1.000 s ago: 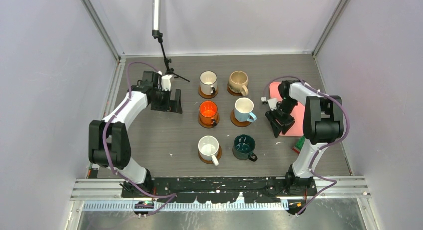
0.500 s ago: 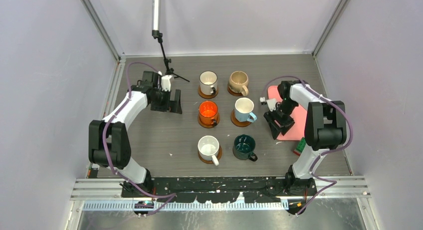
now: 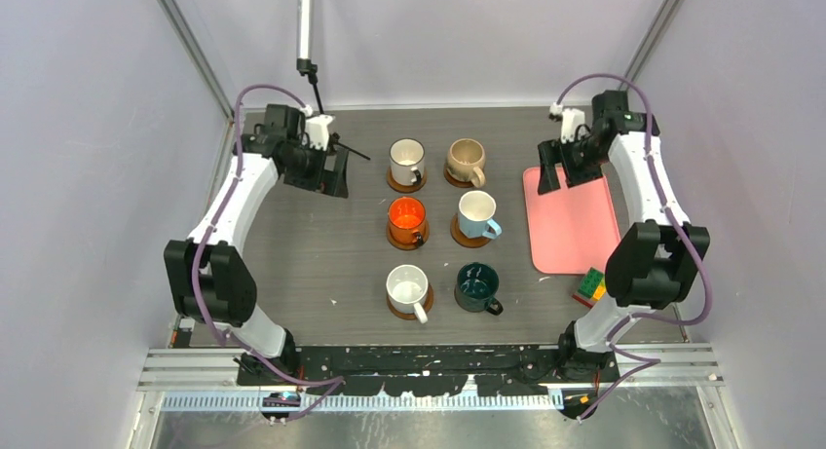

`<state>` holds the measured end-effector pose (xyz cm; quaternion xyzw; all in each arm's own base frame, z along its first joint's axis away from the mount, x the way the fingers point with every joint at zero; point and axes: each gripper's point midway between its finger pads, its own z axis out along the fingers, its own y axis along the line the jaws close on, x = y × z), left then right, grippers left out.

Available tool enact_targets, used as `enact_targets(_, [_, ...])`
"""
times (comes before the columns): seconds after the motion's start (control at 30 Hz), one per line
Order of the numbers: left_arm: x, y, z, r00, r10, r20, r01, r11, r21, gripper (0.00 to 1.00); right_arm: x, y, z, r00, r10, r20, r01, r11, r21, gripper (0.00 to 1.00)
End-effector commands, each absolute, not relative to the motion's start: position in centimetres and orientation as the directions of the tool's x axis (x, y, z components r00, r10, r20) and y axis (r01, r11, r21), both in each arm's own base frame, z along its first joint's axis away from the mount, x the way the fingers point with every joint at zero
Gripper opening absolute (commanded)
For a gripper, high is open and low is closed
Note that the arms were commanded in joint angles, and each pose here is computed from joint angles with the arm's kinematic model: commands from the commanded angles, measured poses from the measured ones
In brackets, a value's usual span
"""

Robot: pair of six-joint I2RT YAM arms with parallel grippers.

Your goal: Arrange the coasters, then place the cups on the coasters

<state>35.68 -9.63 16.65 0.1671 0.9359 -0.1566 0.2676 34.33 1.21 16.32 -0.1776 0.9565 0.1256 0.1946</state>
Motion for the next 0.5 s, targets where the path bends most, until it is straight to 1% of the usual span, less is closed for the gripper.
enact_targets(0.0, [35.2,-7.9,18.6,-0.829,0.233,-0.509,0.393,0.889,-0.234,1.0,37.7,0.7,22.3,-0.781,-0.118,-0.613,-0.287,0.94,0.185,0.83])
enact_targets(0.1, [36.1,-5.8,19.3,-0.851,0.181,-0.494,0.33,0.915,-0.232,1.0,38.5,-1.0,22.9,-0.764,-0.027,-0.644,-0.215,0.953,0.215,0.83])
enact_targets(0.13, [36.4,-4.2,19.2,-0.861,0.14,-0.489,0.283,0.931,-0.23,1.0,38.6,-1.8,22.7,-0.765,-0.004,-0.644,-0.187,0.958,0.217,0.83])
enact_targets(0.27, [36.9,-0.6,18.4,-0.88,0.08,-0.469,0.181,0.968,-0.175,1.0,38.0,-4.6,20.4,-0.787,0.088,-0.611,-0.087,0.964,0.251,0.84])
enact_targets(0.47, [37.6,0.7,18.4,-0.872,0.055,-0.487,0.135,0.982,-0.131,1.0,37.1,-5.3,18.8,-0.798,0.098,-0.594,-0.064,0.967,0.245,0.84])
